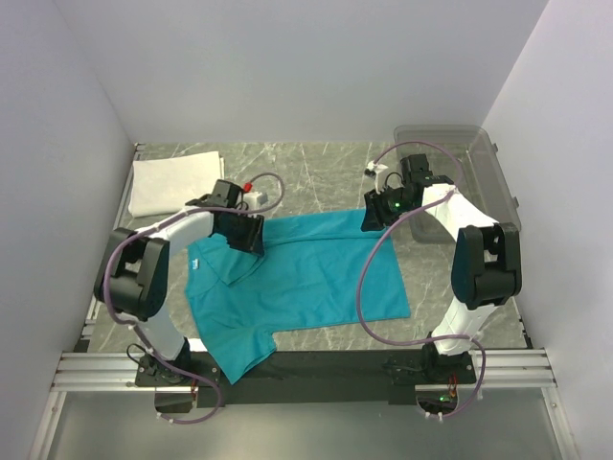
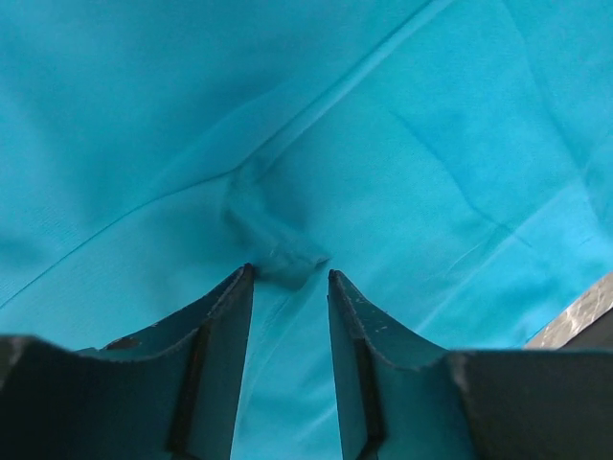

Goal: Fold and stack the t-shirts
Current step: Fold the tshirt

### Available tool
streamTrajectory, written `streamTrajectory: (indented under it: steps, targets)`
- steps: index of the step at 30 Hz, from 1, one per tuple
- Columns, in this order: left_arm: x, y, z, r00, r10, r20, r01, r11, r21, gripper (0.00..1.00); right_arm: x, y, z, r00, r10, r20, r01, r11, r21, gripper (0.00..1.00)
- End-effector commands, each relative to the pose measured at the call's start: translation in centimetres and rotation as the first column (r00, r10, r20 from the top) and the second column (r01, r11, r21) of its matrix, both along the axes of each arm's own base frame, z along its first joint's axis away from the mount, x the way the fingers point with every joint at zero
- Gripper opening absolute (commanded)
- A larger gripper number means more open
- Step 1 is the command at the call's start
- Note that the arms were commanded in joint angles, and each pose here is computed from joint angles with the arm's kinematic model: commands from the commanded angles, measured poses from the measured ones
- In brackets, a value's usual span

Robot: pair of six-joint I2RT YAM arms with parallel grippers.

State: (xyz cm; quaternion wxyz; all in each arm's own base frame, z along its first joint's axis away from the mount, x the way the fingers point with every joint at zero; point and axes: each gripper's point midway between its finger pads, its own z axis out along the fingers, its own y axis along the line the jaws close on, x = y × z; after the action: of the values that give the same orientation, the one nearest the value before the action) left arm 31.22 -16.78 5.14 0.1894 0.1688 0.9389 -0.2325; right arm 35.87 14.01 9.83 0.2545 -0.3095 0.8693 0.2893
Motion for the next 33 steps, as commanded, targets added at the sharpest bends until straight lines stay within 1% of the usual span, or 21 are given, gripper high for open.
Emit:
streamTrajectory:
  steps: [1,6,9,12,15,16,17,19,20,21,22,23,24,25,26,27,28,29,30,31,33]
  targets:
    - [1.7,-2.0,0.5,0.999,-0.015,0.042,0.016,1.000,-0.016,0.42,-0.1,0.3,1.4,0.999,0.005,0.039,-0.005,1.000,0.019,0.46]
    - [0.3,-3.0,-1.6,0.998,-0.058,-0.034,0.058,0.998,-0.003,0.40,-0.2,0.2,1.4,0.999,0.005,0.042,-0.005,1.000,0.014,0.46]
    - [-0.8,-3.9,-2.3,0.992,-0.102,-0.081,0.100,0.995,-0.029,0.40,-0.2,0.3,1.4,0.999,0.005,0.039,-0.006,1.000,0.015,0.46]
    - [-1.2,-4.5,-2.1,0.990,-0.118,-0.079,0.115,0.993,-0.040,0.40,-0.2,0.3,1.6,0.999,0.017,0.047,-0.018,1.000,0.016,0.46]
    - [-0.2,-4.3,0.3,0.997,-0.080,-0.002,0.080,0.996,-0.034,0.41,-1.1,0.4,1.6,0.997,0.067,0.049,-0.067,0.998,0.004,0.46]
    - [0.1,-4.1,1.1,0.998,-0.061,0.020,0.061,0.998,-0.025,0.43,-1.4,0.6,1.6,0.994,0.092,0.051,-0.093,0.996,0.002,0.46]
    - [0.7,-3.9,3.0,0.996,-0.042,0.079,0.044,0.999,-0.028,0.45,-1.8,0.7,1.6,0.987,0.142,0.076,-0.142,0.990,-0.009,0.46]
    - [1.6,-3.0,4.8,0.989,0.016,0.148,-0.017,1.000,0.001,0.51,-3.0,1.0,1.6,0.975,0.206,0.081,-0.207,0.978,-0.006,0.46]
    - [1.7,-2.6,6.7,0.979,0.039,0.200,-0.038,0.999,-0.007,0.57,-3.6,1.2,1.9,0.950,0.282,0.133,-0.282,0.959,-0.020,0.46]
    - [1.9,-2.2,7.6,0.972,0.066,0.225,-0.067,0.998,-0.003,0.60,-4.9,1.2,1.9,0.935,0.332,0.126,-0.332,0.943,-0.016,0.46]
    - [2.2,-1.4,8.2,0.963,0.120,0.241,-0.125,0.992,0.005,0.63,-5.6,1.5,2.2,0.913,0.379,0.154,-0.384,0.923,0.000,0.46]
    - [2.1,-0.7,9.6,0.950,0.164,0.266,-0.168,0.986,-0.005,0.68,-6.3,1.5,2.4,0.850,0.473,0.230,-0.478,0.877,-0.037,0.47]
    - [1.9,0.0,9.9,0.942,0.204,0.267,-0.209,0.978,-0.008,0.71,-8.2,1.2,2.2,0.824,0.527,0.210,-0.533,0.846,-0.031,0.47]
    - [2.0,0.8,10.2,0.921,0.299,0.251,-0.303,0.953,-0.021,0.74,-9.0,1.0,2.1,0.785,0.575,0.231,-0.581,0.813,-0.049,0.48]
    - [1.5,2.0,10.6,0.900,0.367,0.237,-0.368,0.929,-0.042,0.77,-10.0,0.6,1.6,0.708,0.651,0.275,-0.652,0.752,-0.098,0.49]
    - [0.9,2.6,10.4,0.888,0.415,0.200,-0.412,0.909,-0.056,0.78,-11.2,0.1,1.1,0.688,0.682,0.251,-0.679,0.726,-0.110,0.49]
    - [0.3,3.0,10.2,0.850,0.513,0.123,-0.504,0.858,-0.096,0.79,-12.2,-0.7,0.2,0.668,0.710,0.224,-0.699,0.701,-0.141,0.49]
    - [-0.5,4.7,9.5,0.804,0.590,0.069,-0.583,0.806,-0.103,0.79,-12.6,-1.2,-0.4,0.639,0.738,0.218,-0.720,0.673,-0.169,0.49]
    - [-1.4,5.4,9.0,0.772,0.635,0.013,-0.631,0.769,-0.098,0.79,-13.4,-1.5,-0.8,0.626,0.755,0.196,-0.734,0.655,-0.181,0.49]
    - [-3.0,6.1,7.9,0.714,0.695,-0.083,-0.700,0.711,-0.061,0.78,-13.9,-1.9,-1.2,0.615,0.767,0.180,-0.742,0.641,-0.195,0.49]
    - [-5.8,7.2,6.3,0.644,0.741,-0.189,-0.756,0.654,-0.016,0.75,-15.1,-2.9,-2.5,0.596,0.790,0.142,-0.750,0.611,-0.253,0.51]
